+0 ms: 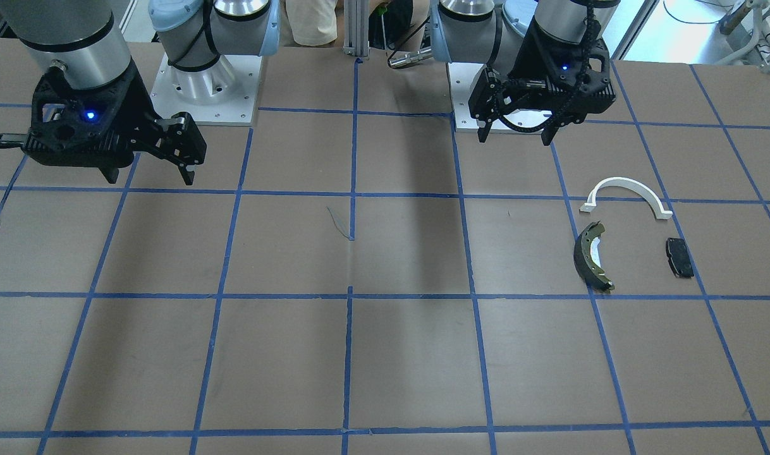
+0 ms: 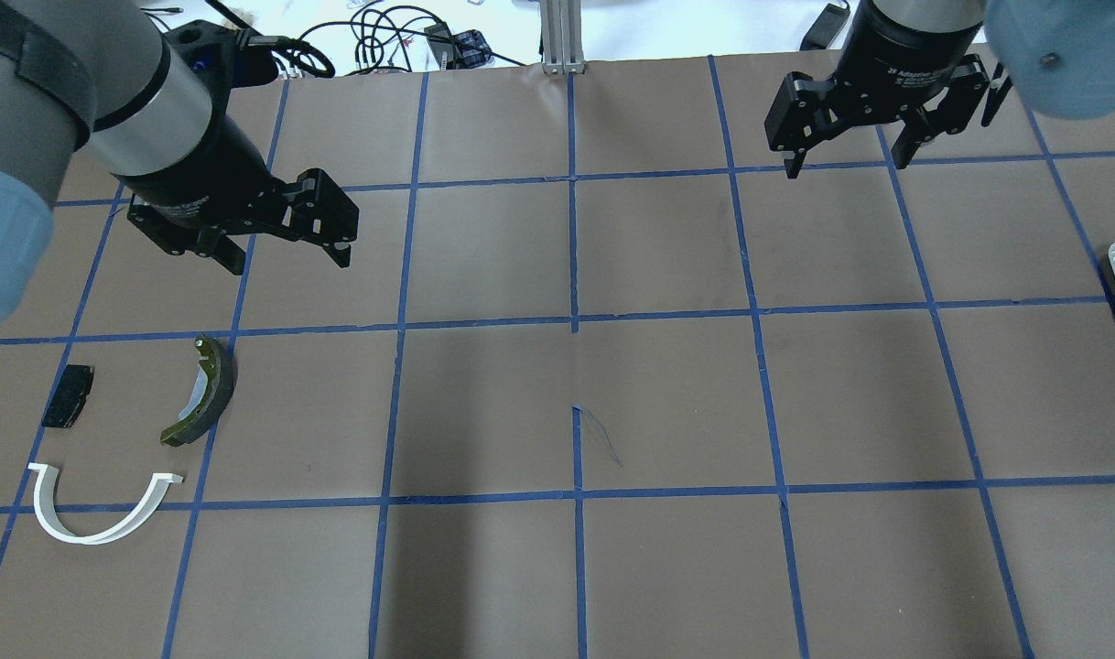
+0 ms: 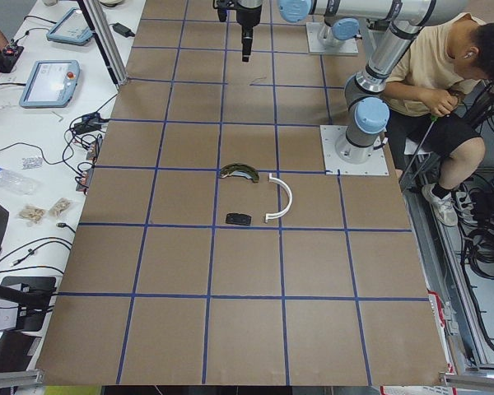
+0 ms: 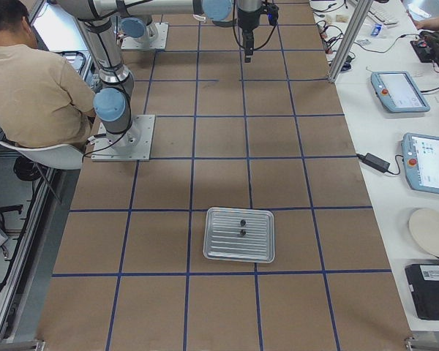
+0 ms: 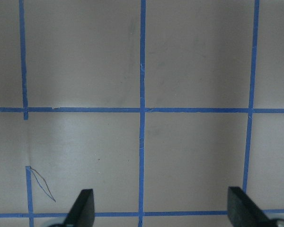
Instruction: Place bearing gear from tray to pile
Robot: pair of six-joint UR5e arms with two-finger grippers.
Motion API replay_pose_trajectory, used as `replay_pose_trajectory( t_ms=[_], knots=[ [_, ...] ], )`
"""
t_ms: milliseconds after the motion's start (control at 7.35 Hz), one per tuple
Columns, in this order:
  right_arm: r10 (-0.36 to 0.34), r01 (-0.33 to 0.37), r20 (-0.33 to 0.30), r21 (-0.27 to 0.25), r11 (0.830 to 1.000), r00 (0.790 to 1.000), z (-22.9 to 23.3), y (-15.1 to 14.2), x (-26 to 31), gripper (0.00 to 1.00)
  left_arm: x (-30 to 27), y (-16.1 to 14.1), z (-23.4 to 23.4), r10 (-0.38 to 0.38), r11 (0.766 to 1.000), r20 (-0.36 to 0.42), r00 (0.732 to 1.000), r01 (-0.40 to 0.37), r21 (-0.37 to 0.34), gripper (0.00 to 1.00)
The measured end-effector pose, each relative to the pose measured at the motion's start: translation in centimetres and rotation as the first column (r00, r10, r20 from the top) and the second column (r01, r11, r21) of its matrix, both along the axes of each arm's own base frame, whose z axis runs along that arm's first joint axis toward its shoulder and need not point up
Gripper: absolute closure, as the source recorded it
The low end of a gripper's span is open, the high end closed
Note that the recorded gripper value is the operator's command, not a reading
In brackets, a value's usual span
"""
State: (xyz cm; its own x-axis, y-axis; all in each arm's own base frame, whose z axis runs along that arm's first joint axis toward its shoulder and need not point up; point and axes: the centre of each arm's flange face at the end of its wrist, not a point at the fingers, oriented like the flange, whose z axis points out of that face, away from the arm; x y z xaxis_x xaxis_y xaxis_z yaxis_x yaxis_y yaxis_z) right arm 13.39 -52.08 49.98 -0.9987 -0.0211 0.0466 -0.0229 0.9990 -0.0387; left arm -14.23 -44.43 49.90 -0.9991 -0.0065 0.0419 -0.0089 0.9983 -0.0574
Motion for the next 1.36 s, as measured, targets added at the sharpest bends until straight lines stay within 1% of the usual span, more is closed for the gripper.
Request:
replay_pose_trajectory(
  t_ms=[136,272,408,544,680,816,952,1088,1224,1361],
  knots=[
    [0.009,-0.009,0.000,-0.001,1.000,1.000,0.0,-0.1,-0.3,0.00,0.0,0.0,0.0,0.000,1.000,-0.001,1.000,0.000,0.000,0.00],
    [0.033,-0.033,-0.001,-0.001,0.999,0.999,-0.1,-0.6,-2.1,0.00,0.0,-0.1,0.0,0.000,1.000,-0.003,1.000,0.000,-0.001,0.00],
    [0.063,-0.063,0.000,0.007,0.998,0.998,-0.3,-1.6,-6.5,0.00,0.0,-0.1,0.0,0.000,1.000,-0.004,1.000,0.000,-0.003,0.00],
    [0.096,-0.096,0.000,0.016,0.995,0.995,-1.1,-2.7,-12.7,0.00,0.1,-0.1,0.1,0.001,1.000,-0.004,1.000,-0.001,-0.004,0.00],
    [0.141,-0.141,-0.015,0.008,0.990,0.990,-2.4,-4.2,-18.8,0.00,0.1,-0.1,0.1,0.001,1.000,-0.003,1.000,-0.001,-0.005,0.00],
    [0.196,-0.197,-0.039,-0.003,0.980,0.980,-4.2,-5.4,-24.6,0.00,0.2,-0.1,0.1,0.002,1.000,-0.003,1.000,-0.002,-0.005,0.00],
    [0.249,-0.249,-0.048,0.006,0.968,0.967,-6.0,-5.6,-30.4,0.00,0.2,-0.1,0.1,0.002,1.000,-0.002,1.000,-0.002,-0.005,0.00],
    [0.304,-0.303,-0.048,0.018,0.953,0.952,-8.0,-5.0,-36.0,0.00,0.2,-0.1,0.1,0.002,1.000,-0.001,1.000,-0.002,-0.005,0.00],
    [0.378,-0.377,-0.051,0.030,0.926,0.924,-10.3,-4.4,-41.2,0.00,0.2,0.0,0.1,0.002,1.000,-0.001,1.000,-0.002,-0.006,0.00],
    [0.451,-0.449,-0.043,0.047,0.892,0.892,-13.0,-3.5,-45.7,0.00,0.2,0.0,0.1,0.002,1.000,-0.001,1.000,-0.002,-0.006,0.00]
  ],
)
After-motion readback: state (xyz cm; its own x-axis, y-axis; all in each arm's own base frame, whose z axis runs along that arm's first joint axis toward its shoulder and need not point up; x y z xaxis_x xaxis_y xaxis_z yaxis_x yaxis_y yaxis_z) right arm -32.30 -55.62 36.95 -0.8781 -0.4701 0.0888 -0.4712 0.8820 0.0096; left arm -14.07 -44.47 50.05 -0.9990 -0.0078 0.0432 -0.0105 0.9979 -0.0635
